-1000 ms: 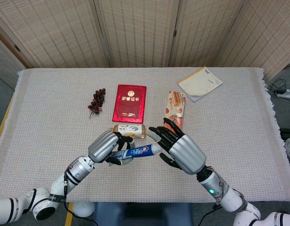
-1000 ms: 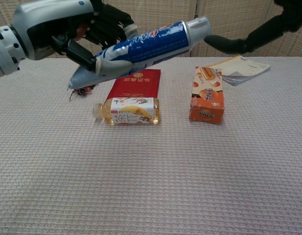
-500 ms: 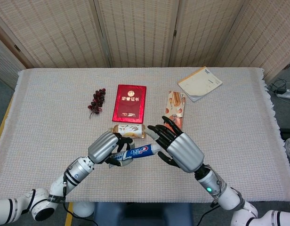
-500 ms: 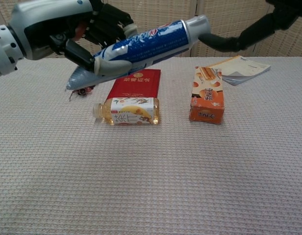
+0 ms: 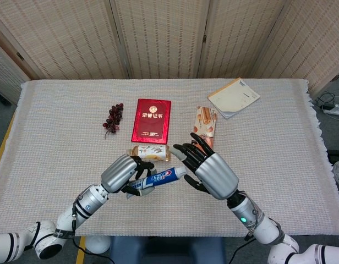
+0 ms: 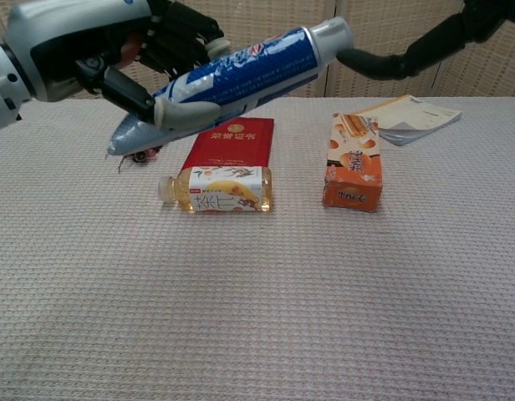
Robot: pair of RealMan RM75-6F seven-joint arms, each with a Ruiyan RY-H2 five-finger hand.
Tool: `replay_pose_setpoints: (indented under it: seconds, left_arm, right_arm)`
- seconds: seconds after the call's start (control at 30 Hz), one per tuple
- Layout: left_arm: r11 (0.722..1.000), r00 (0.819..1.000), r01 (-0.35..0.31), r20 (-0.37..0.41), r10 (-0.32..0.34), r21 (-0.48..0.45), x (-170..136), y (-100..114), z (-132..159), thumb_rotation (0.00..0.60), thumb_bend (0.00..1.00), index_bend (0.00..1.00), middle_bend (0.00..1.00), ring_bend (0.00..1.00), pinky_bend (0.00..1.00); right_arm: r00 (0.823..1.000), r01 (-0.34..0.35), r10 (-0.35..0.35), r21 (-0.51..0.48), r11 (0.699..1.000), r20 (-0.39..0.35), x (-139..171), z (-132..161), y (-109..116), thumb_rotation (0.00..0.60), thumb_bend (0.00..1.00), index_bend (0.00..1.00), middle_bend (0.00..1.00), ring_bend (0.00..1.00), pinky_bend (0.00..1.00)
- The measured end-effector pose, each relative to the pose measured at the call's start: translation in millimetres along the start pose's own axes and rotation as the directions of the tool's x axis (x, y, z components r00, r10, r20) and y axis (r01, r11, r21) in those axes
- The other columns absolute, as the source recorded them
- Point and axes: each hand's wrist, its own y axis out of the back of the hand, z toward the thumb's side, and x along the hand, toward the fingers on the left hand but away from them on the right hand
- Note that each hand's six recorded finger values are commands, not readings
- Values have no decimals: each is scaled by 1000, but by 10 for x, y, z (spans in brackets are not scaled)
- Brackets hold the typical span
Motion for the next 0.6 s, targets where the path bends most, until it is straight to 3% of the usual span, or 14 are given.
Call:
replay_pose_setpoints:
  seconds: [0.6]
  left_arm:
    - [999,1000,7,-1,-7,50,-3,-44,-33,600,665,810,790,758,600]
  right_arm:
    - [999,43,-43,-7,999,5,-1,-14,88,600,428,68,205,211,45]
